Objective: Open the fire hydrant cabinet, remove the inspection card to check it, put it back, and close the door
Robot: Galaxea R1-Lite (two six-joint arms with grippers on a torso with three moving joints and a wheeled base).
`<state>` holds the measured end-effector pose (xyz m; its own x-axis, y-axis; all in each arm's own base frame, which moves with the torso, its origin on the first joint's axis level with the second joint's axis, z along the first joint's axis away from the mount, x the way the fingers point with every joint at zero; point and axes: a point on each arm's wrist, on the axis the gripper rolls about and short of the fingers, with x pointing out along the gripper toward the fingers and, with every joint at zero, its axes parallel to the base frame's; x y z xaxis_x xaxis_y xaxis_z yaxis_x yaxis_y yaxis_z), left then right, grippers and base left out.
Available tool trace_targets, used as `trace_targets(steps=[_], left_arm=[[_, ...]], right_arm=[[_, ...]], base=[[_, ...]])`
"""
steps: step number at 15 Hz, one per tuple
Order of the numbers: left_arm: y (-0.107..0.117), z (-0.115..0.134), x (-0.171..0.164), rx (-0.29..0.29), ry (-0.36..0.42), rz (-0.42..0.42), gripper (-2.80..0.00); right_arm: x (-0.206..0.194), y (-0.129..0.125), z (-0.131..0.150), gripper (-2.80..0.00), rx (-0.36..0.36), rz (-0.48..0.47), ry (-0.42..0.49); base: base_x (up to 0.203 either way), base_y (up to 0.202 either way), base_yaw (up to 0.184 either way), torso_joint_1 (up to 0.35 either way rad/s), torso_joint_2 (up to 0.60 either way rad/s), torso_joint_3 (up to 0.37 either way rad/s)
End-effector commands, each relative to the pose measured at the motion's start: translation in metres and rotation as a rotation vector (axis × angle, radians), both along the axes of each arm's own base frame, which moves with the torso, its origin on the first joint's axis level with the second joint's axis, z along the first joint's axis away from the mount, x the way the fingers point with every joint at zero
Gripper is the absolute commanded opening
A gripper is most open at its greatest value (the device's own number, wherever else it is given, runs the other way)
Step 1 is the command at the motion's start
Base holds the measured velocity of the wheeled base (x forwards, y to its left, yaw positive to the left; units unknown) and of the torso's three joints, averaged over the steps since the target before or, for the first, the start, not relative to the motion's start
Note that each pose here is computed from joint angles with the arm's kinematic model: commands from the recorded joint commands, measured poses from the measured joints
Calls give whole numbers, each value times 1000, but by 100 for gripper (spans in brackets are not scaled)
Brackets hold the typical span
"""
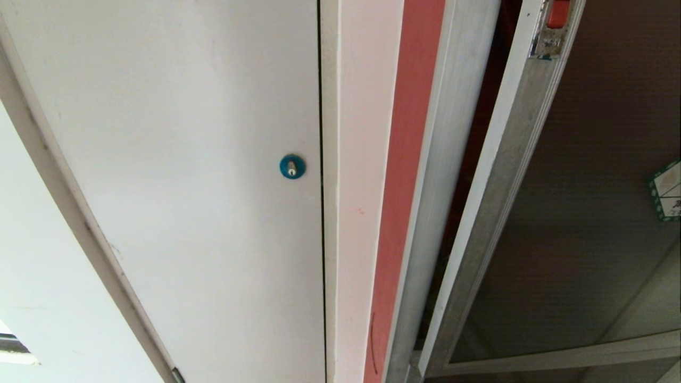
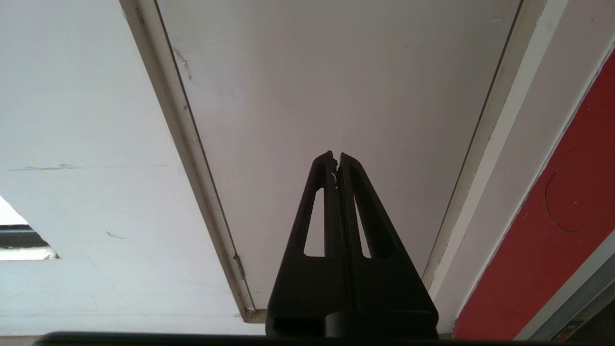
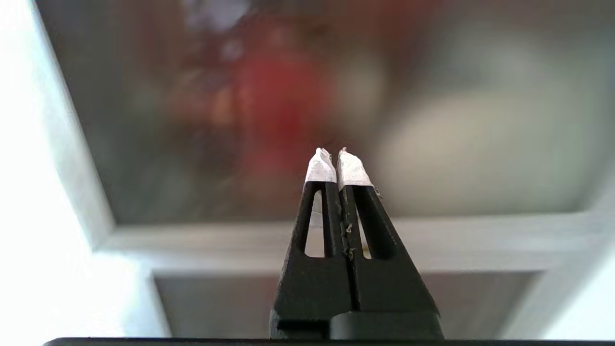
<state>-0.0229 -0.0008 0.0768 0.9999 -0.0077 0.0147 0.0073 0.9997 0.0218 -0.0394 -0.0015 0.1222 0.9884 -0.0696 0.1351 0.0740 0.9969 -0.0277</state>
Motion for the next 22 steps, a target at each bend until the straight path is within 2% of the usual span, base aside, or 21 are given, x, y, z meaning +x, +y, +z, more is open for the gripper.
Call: trace_targets(steps=[1, 3, 5, 7, 12, 20, 22], left_arm=[[0, -2, 1, 0, 9, 0, -280], [0, -2, 1, 0, 9, 0, -280], [0, -2, 1, 0, 8, 0, -280], [0, -2, 1, 0, 9, 0, -280], [0, -2, 1, 0, 9, 0, -280], [0, -2, 1, 5, 9, -1, -280], [0, -2, 1, 31, 8, -3, -280]], right_arm=[[11, 1, -25, -280, -13, 27, 28], [16, 1, -39, -280, -61, 37, 52], [16, 1, -42, -280, -21, 54, 87], [16, 1, -48, -280, -16, 66, 150], [17, 1, -47, -280, 21, 68, 132], [17, 1, -47, -280, 21, 68, 132], [17, 1, -47, -280, 21, 68, 132]], base=[[0, 0, 0, 0, 0, 0], [0, 0, 0, 0, 0, 0], [0, 0, 0, 0, 0, 0], [0, 0, 0, 0, 0, 0], [0, 0, 0, 0, 0, 0], [0, 0, 0, 0, 0, 0], [0, 0, 0, 0, 0, 0]])
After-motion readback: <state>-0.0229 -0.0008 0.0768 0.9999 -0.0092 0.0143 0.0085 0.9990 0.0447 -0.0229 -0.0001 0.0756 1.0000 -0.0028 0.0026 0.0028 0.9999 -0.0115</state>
